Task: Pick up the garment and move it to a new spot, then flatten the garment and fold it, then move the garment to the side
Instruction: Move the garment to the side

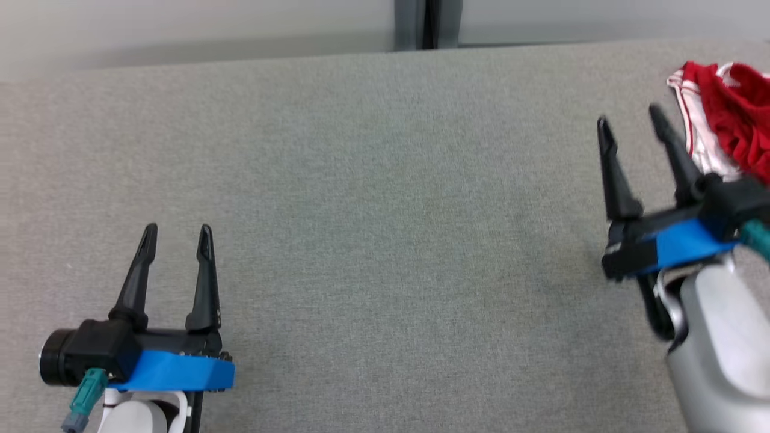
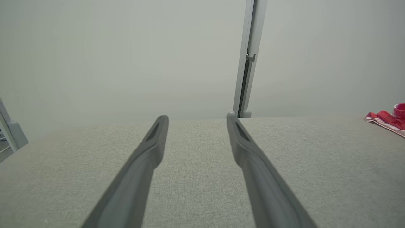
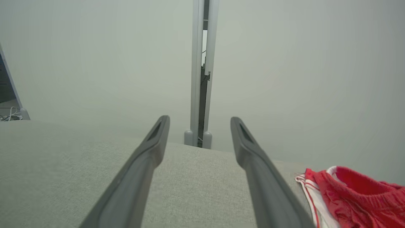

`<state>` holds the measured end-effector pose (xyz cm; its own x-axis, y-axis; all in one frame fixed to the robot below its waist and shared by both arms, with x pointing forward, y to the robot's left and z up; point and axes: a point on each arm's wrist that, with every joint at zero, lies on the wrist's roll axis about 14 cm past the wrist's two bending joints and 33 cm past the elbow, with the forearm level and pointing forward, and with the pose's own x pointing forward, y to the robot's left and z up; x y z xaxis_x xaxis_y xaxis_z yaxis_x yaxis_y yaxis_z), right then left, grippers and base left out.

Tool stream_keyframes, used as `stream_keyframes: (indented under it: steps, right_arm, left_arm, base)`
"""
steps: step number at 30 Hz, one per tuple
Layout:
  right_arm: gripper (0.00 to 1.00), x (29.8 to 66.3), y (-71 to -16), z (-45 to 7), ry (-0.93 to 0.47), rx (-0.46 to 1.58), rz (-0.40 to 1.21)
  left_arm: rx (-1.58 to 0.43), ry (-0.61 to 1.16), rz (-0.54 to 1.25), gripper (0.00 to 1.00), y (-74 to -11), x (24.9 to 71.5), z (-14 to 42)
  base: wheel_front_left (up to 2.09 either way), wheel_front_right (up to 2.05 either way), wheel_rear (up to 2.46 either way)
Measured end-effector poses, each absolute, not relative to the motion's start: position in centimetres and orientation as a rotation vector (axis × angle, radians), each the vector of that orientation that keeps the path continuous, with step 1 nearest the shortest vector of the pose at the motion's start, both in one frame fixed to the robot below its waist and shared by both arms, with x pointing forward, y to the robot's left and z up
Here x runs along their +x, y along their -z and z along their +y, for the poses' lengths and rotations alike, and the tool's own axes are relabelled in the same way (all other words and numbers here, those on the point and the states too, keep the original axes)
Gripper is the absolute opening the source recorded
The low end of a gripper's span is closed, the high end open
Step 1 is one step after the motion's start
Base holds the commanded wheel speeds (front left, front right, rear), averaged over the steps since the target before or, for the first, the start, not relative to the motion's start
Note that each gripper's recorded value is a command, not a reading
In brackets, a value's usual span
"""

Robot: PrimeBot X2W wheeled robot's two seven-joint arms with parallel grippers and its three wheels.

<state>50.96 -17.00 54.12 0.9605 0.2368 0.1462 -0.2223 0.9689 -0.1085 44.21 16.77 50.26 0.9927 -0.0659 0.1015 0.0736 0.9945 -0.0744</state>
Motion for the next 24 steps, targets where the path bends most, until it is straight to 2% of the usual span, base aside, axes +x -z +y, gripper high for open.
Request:
stream_keyframes:
  steps: [12, 24]
  right_arm:
    - [1.00, 42.6, -51.3, -16.9, -0.142, 0.096, -0.100]
    - [1.00, 39.4, -51.4, -17.5, -0.095, 0.131, -0.104]
  left_arm:
    - [-0.085, 0.030, -0.087, 1.00, -50.6, 40.4, 17.8]
    - [-0.094, 0.011, -0.094, 1.00, -51.0, 38.7, 18.0]
  base:
    - [0.00, 0.00, 0.00]
    - [0.00, 0.00, 0.00]
